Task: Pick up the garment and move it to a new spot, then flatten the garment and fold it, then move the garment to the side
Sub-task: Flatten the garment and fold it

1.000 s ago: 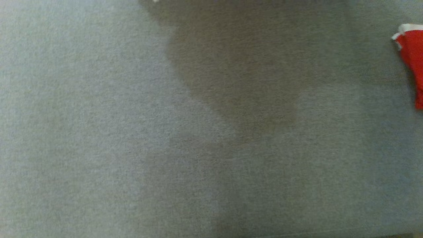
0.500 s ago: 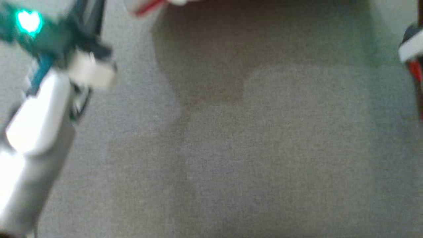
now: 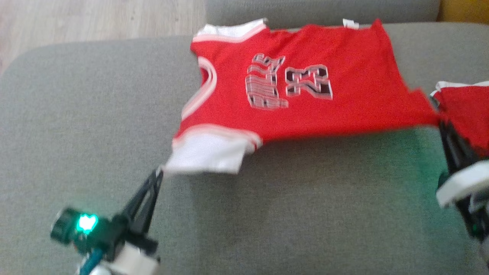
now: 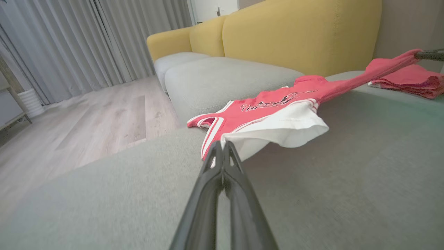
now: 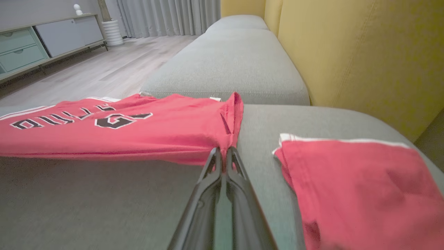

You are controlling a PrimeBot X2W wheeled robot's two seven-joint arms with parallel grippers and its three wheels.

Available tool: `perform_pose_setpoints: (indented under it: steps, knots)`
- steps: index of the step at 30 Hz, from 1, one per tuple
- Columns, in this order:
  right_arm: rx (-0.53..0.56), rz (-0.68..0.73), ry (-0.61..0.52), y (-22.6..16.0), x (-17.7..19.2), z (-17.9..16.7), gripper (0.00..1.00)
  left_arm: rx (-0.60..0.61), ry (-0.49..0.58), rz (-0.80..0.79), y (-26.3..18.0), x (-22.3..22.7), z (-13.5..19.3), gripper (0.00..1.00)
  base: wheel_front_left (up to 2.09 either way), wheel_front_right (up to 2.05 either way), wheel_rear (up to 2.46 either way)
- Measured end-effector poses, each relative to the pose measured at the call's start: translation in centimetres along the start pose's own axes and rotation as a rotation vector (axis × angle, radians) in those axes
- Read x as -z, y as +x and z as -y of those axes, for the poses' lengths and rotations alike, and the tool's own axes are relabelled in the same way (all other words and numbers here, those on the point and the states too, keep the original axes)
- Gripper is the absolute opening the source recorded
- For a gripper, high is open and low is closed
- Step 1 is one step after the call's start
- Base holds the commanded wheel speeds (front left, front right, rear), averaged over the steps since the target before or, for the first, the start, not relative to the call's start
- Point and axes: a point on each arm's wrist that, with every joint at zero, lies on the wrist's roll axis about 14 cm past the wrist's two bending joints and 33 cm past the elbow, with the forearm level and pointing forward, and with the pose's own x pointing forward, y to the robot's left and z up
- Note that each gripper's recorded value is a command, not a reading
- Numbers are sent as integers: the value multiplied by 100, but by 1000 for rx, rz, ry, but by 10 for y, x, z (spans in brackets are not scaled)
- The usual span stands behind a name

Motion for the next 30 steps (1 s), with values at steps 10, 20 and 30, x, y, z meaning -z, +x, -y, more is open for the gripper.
perform_pose_setpoints:
  steps: [10, 20, 30]
  knots:
    - [17, -66, 71, -59, 36, -2, 0, 34, -145, -114, -47, 15, 38, 0, 0, 0, 0]
    - [38, -86, 116, -55, 30, -1, 0, 71, -96, -75, -14, 0, 26, 0, 0, 0, 0]
    - [29, -89, 137, 9, 16, 2, 0, 92, 20, 61, 82, -32, -8, 0, 0, 0, 0]
